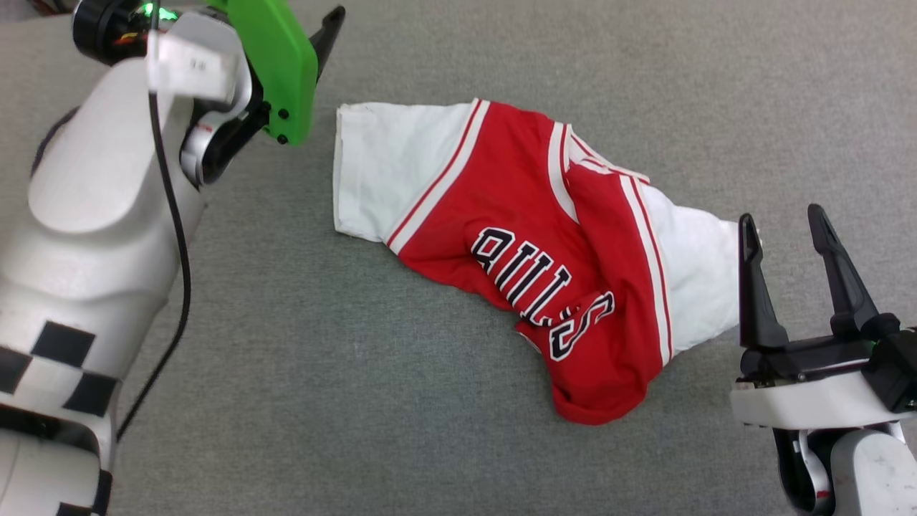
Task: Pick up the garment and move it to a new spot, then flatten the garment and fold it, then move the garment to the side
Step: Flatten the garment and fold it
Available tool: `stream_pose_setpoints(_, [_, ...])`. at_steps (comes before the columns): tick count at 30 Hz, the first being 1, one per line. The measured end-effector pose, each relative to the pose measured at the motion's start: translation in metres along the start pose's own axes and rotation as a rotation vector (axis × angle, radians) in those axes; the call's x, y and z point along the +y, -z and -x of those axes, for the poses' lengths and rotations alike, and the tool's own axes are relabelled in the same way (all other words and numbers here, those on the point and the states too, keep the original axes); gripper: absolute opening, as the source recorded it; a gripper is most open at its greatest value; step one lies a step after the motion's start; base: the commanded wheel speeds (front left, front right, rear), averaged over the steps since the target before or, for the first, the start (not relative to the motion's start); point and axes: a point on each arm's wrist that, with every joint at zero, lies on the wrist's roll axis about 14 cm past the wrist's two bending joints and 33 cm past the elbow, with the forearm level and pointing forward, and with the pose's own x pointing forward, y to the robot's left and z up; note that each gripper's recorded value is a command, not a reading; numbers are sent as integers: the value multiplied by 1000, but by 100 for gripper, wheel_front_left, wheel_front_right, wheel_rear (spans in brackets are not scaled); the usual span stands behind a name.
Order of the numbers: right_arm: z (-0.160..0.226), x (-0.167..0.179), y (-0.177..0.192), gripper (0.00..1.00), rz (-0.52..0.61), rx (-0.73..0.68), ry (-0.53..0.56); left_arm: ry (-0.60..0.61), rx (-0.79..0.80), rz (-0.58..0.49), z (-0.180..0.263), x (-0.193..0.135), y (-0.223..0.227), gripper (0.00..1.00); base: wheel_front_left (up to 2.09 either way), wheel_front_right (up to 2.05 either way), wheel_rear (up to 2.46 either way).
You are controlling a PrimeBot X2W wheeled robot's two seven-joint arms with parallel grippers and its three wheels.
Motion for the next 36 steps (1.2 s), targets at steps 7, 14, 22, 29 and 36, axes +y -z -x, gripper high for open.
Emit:
stream_pose_setpoints(7, [-15, -8, 20, 100, 3, 31, 16, 120, 396, 11, -29, -12, 67, 100, 0, 0, 0])
stream_pose_setpoints(14, [-22, -16, 37, 100, 13, 63, 29, 181, 608, -23, -46, -21, 124, 100, 0, 0, 0])
stream_pose_setpoints(22, [-22, -26, 55, 100, 28, 108, 53, 224, 688, -65, -63, -27, 153, 100, 0, 0, 0])
stream_pose_setpoints(29, [-24, -25, 51, 100, 35, 93, 49, 247, 614, -63, -61, -33, 149, 0, 0, 0, 0])
stream_pose_setpoints(36, [-25, -35, 22, 100, 114, 27, 68, 218, 401, -39, -46, -29, 128, 0, 0, 0, 0])
